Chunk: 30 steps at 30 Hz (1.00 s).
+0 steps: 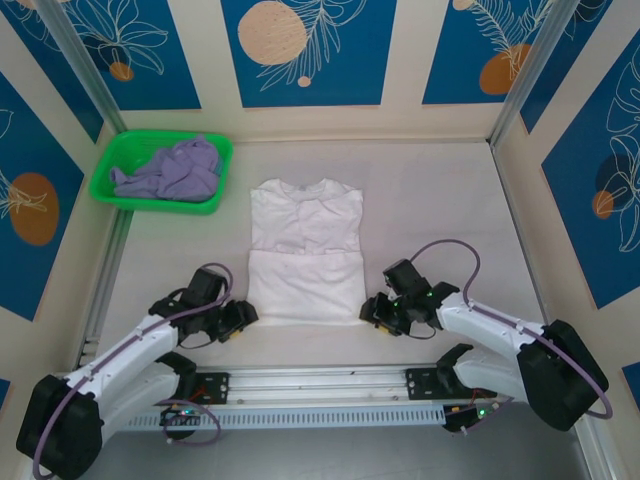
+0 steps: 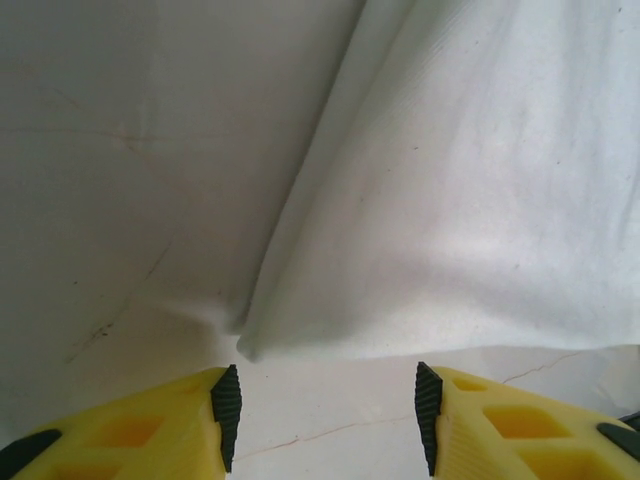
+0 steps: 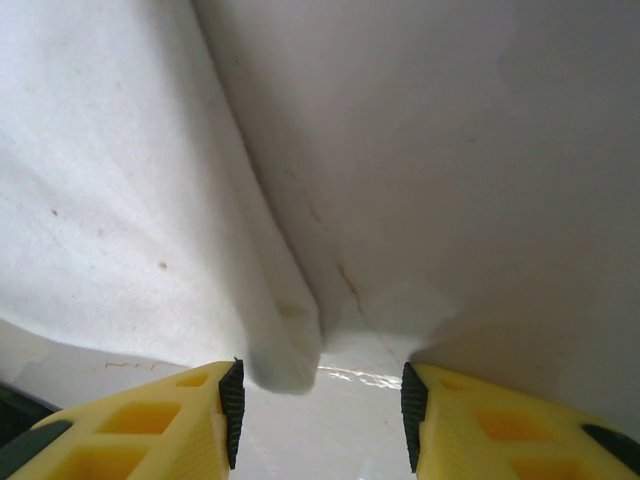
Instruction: Fold and stack the t-shirts
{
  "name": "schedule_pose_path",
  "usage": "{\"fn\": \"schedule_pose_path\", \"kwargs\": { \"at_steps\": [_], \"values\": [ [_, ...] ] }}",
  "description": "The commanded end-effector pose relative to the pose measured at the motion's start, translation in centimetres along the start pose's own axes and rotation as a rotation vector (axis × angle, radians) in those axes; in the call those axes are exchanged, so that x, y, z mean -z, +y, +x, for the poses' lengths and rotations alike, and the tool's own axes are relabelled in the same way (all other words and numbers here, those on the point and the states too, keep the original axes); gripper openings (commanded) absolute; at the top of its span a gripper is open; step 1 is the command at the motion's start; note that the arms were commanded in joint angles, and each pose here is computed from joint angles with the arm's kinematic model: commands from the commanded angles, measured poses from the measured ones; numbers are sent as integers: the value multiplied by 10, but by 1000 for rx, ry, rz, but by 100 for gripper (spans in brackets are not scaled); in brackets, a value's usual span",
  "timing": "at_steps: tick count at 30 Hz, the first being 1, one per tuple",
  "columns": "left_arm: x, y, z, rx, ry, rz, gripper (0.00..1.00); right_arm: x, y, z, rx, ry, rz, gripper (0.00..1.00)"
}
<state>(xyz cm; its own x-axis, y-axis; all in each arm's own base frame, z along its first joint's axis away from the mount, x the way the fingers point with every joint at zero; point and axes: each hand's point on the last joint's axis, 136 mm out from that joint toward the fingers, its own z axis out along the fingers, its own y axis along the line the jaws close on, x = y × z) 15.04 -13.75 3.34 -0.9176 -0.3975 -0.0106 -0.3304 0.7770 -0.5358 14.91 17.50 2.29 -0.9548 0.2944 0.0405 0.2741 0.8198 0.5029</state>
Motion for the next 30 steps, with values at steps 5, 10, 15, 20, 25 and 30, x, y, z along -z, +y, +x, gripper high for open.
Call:
{"fn": "schedule_pose_path", "kwargs": {
  "at_steps": [5,10,15,20,25,30],
  "values": [
    [-6,1,-6,41,-23,-2,47,-5,22,-3,55,24,-23,47],
    [-10,10,-9,42,-35,-42,39,-13,14,-4,37,32,23,39],
    [-17,13,-12,31,-35,-65,21,-18,13,-6,39,38,38,23],
    [-16,10,-19,-9,-59,-85,2,-20,13,-7,51,43,53,6],
    [-6,10,-21,-98,-72,-151,0,-16,6,-5,84,34,115,0],
    [-2,12,1,-173,-3,-190,0,-12,0,13,122,68,155,0]
  ]
}}
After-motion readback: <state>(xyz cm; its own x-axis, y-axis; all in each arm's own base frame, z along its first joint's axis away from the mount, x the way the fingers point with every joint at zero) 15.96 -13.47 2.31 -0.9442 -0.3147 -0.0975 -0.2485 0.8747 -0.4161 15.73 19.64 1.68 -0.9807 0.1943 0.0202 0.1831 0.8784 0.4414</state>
